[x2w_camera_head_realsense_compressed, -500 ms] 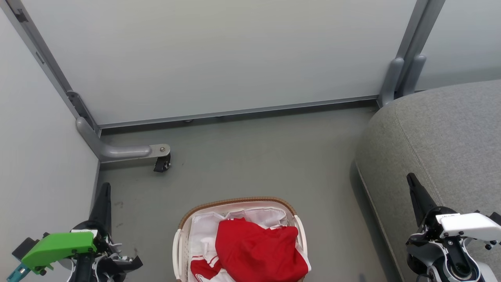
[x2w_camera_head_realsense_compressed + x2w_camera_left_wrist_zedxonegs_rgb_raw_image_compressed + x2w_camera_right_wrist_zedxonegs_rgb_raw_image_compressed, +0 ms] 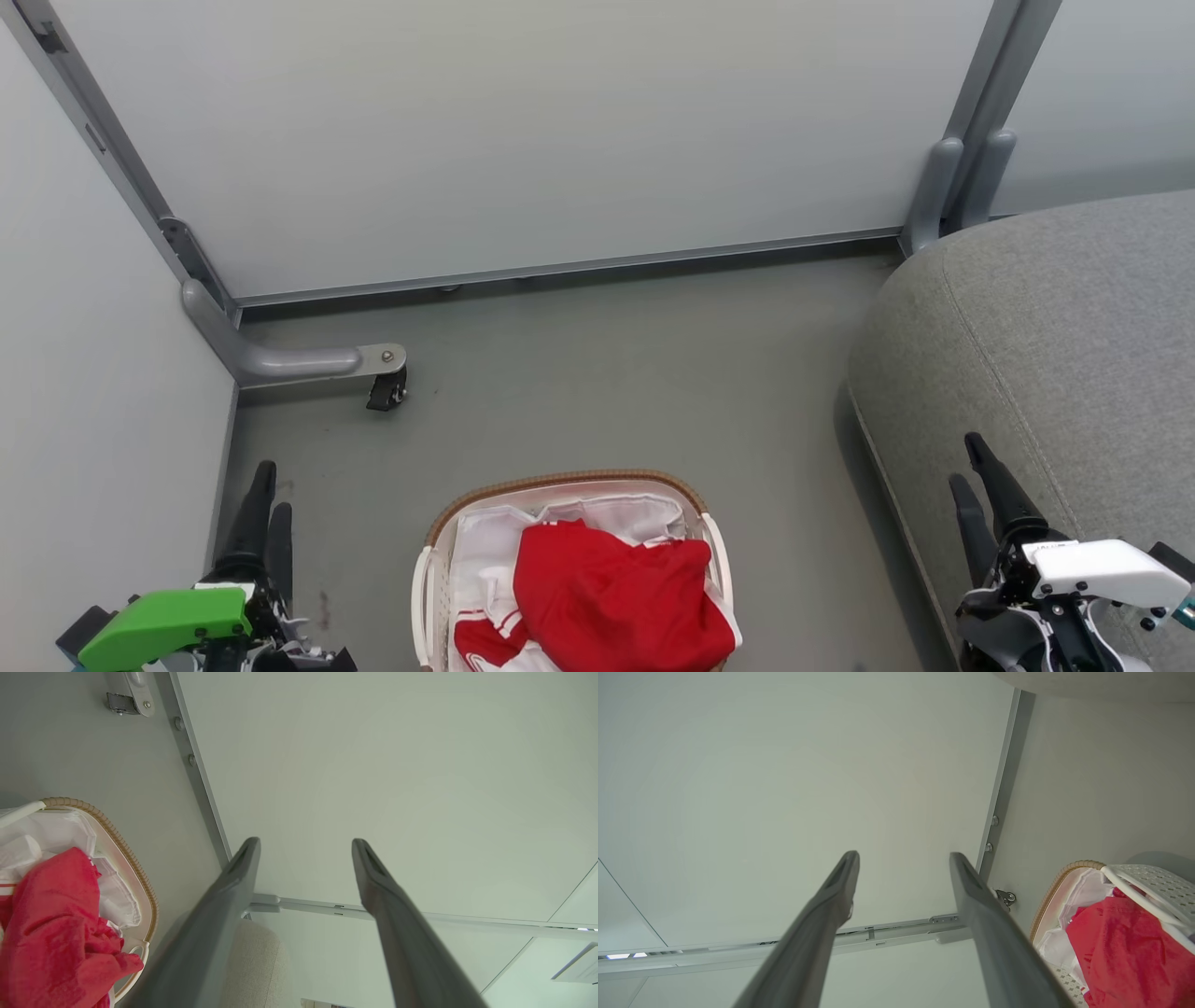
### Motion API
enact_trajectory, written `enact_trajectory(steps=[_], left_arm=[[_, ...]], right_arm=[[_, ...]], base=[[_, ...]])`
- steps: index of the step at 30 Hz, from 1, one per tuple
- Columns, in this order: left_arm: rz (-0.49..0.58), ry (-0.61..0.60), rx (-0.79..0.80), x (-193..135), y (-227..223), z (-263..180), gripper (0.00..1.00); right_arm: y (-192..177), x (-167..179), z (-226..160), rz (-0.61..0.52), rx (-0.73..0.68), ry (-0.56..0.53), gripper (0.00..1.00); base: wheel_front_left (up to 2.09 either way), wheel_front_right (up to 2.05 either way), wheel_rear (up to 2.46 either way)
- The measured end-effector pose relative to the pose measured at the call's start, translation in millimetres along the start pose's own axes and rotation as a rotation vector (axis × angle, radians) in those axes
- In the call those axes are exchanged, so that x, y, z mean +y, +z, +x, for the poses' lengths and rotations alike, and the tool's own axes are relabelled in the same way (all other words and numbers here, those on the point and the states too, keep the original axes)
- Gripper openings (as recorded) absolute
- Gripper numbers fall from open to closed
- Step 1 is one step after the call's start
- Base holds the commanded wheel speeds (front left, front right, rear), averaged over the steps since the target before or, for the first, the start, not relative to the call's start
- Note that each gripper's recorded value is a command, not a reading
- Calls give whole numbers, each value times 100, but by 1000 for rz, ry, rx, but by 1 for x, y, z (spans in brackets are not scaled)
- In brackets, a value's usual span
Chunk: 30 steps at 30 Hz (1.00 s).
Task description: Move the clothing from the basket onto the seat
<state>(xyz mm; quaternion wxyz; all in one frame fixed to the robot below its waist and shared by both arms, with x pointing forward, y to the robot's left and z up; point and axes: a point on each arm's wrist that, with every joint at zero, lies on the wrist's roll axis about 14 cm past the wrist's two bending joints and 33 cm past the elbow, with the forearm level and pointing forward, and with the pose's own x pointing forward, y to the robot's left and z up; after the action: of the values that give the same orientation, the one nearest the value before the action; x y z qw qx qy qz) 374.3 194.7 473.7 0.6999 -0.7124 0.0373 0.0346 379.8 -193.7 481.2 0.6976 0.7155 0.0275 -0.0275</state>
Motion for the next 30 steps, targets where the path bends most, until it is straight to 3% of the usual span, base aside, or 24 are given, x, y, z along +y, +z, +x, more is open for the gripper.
enact_trajectory(steps=[14,30], left_arm=[[51,-6,2,-2,-13,-1,100],[286,-57,-2,-17,-21,-1,100]], right_arm=[[1,-3,-3,-80,-34,-11,100],[9,18,-2,-394,-80,43,100]], base=[[0,0,0],[0,0,0]])
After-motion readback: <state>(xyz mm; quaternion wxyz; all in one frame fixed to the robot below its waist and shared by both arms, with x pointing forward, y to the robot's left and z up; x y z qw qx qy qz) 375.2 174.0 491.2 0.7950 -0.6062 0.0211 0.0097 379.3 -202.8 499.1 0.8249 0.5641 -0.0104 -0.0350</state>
